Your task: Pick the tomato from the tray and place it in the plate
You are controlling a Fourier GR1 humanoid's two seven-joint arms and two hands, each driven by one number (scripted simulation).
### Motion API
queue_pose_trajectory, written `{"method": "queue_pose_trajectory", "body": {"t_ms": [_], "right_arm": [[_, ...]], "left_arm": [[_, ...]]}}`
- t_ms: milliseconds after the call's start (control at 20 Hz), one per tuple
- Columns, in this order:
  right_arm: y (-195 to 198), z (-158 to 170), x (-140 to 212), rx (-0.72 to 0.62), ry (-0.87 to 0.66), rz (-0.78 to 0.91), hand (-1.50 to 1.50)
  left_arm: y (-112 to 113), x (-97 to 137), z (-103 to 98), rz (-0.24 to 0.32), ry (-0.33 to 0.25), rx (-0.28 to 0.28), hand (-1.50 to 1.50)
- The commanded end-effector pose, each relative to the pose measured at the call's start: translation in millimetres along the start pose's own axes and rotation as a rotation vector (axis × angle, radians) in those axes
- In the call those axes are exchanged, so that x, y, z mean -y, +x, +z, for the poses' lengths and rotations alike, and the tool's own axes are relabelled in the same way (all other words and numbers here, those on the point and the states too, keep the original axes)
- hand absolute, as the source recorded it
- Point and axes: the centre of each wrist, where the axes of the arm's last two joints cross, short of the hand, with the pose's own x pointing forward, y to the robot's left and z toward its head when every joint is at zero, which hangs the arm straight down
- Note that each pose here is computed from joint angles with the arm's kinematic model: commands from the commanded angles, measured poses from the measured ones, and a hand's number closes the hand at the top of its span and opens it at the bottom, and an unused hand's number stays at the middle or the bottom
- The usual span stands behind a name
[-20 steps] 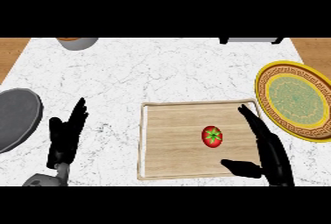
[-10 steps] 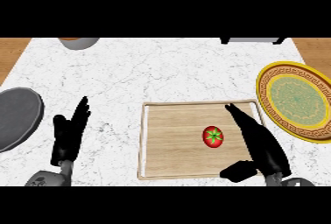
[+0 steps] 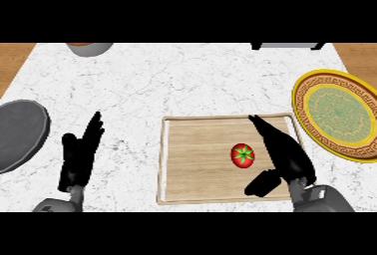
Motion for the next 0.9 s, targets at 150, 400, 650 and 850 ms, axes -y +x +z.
{"method": "queue_pose_trajectory", "body": {"t_ms": [150,400,650,850], "right_arm": [[-15,3,-1,0.019,0.04,-0.001,-1.5],[-13,-21,-11,-0.019,0.065,0.009,-1.5],[-3,-32,-40,-0.014,0.067,-0.007,-1.5],[-2,-47,-49,-0.016,0.082,0.025,-1.5]], "left_arm": [[-12,-27,-7,0.0,0.001,-0.016,0.0],[5,-5,0,-0.003,0.009,0.006,0.0],[-4,-11,3,-0.001,0.0,0.003,0.0],[8,-8,-13,0.01,-0.016,0.001,0.0]]}}
